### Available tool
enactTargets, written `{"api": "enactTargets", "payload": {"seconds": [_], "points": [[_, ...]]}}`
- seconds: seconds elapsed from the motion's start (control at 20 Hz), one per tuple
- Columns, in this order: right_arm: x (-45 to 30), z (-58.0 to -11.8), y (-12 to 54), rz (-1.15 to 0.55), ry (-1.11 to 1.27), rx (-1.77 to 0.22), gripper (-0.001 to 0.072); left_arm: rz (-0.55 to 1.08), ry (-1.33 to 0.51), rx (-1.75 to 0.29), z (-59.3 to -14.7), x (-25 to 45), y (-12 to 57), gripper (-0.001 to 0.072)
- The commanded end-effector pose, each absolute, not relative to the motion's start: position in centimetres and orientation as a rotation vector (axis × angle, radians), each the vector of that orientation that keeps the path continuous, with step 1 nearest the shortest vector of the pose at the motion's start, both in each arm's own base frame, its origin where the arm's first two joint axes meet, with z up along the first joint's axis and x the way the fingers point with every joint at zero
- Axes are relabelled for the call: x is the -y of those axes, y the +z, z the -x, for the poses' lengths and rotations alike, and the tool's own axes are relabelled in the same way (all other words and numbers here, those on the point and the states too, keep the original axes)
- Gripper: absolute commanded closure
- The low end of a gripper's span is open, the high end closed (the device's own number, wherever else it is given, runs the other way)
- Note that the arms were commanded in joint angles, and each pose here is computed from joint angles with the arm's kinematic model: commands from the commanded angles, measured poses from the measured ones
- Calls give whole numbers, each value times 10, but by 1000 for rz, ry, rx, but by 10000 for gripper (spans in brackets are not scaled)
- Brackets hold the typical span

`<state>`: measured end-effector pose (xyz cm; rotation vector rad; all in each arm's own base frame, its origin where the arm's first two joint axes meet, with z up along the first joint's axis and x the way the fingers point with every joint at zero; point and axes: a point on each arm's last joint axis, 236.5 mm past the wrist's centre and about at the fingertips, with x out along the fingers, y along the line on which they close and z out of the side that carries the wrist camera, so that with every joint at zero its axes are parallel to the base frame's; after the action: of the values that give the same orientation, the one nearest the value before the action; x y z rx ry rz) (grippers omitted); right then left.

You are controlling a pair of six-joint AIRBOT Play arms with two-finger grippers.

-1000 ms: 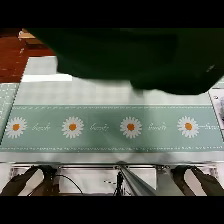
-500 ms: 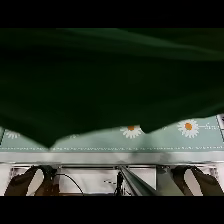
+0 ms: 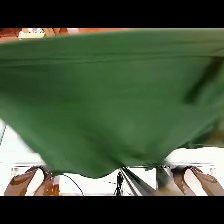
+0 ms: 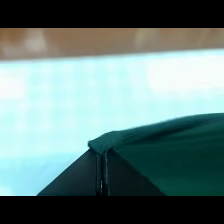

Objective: Fold the shirts.

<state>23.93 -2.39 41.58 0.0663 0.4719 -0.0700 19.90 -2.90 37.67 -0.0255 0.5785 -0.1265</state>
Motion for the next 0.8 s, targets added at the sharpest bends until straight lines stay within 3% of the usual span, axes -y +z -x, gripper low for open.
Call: {"api": "enactTargets", "payload": {"seconds": [0.0,0.25,0.45,0.75], "points": [[42,-315,345,-151,-1,-716,684,78,-143,-740,-253,12,323,688],[59,-409,240,-319,86,-970,684,164,-236,-945,-357,4,243,687],[53,-456,176,-308,93,-1074,684,185,-329,-1157,-411,24,151,688],[31,-530,108,-263,96,-1051,684,225,-261,-1027,-500,18,102,687]]}}
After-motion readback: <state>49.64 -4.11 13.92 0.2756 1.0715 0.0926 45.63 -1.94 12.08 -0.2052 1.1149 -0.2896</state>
